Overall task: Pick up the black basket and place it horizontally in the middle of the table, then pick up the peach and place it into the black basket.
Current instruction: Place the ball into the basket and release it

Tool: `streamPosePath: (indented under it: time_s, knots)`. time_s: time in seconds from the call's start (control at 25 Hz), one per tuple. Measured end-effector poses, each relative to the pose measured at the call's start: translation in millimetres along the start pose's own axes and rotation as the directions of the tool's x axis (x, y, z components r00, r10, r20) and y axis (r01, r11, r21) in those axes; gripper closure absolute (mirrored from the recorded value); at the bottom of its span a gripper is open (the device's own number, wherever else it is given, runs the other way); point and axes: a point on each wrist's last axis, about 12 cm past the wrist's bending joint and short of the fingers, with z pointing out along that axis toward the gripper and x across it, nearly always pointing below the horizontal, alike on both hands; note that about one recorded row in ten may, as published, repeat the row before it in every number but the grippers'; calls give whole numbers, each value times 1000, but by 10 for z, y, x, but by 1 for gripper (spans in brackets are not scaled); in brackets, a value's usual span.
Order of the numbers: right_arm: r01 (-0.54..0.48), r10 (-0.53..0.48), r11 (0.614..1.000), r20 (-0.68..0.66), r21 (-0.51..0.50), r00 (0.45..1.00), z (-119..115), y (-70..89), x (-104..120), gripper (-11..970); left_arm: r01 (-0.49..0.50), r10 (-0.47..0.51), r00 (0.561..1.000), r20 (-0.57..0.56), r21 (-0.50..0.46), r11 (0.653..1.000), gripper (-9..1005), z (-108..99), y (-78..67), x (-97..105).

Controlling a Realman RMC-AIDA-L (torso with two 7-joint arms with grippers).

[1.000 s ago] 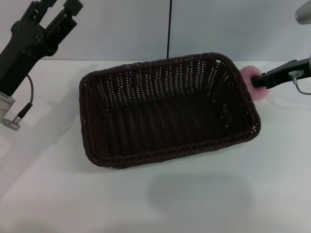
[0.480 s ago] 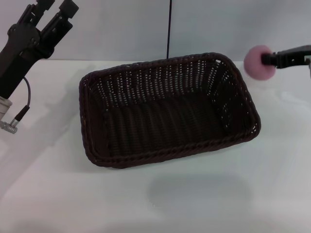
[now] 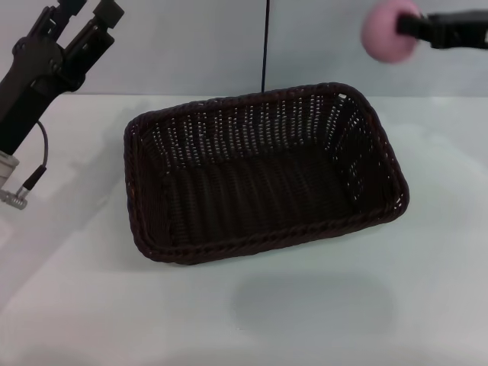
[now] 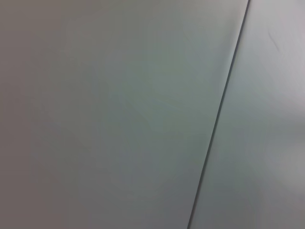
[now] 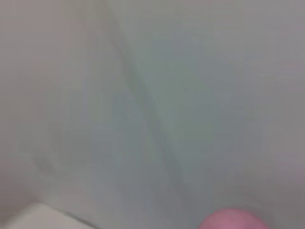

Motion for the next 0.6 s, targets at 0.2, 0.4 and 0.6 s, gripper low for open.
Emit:
streamPosePath:
  time_s: [0.2,0.4,0.6]
  knots:
    - [91,-92,968,4,-234,996,222,324,-22,894,8,-8,1000,-8,-11,1000,162,-14,7,22]
    - [153,-201,940,-133,-304,971,486,497,68,886,7,-7,1000,-11,-12,1000,165,-12,11,26]
    - [164,-232,932,-185,-324,955,566,542,130,844,7,-7,1000,-11,-12,1000,167,-12,12,26]
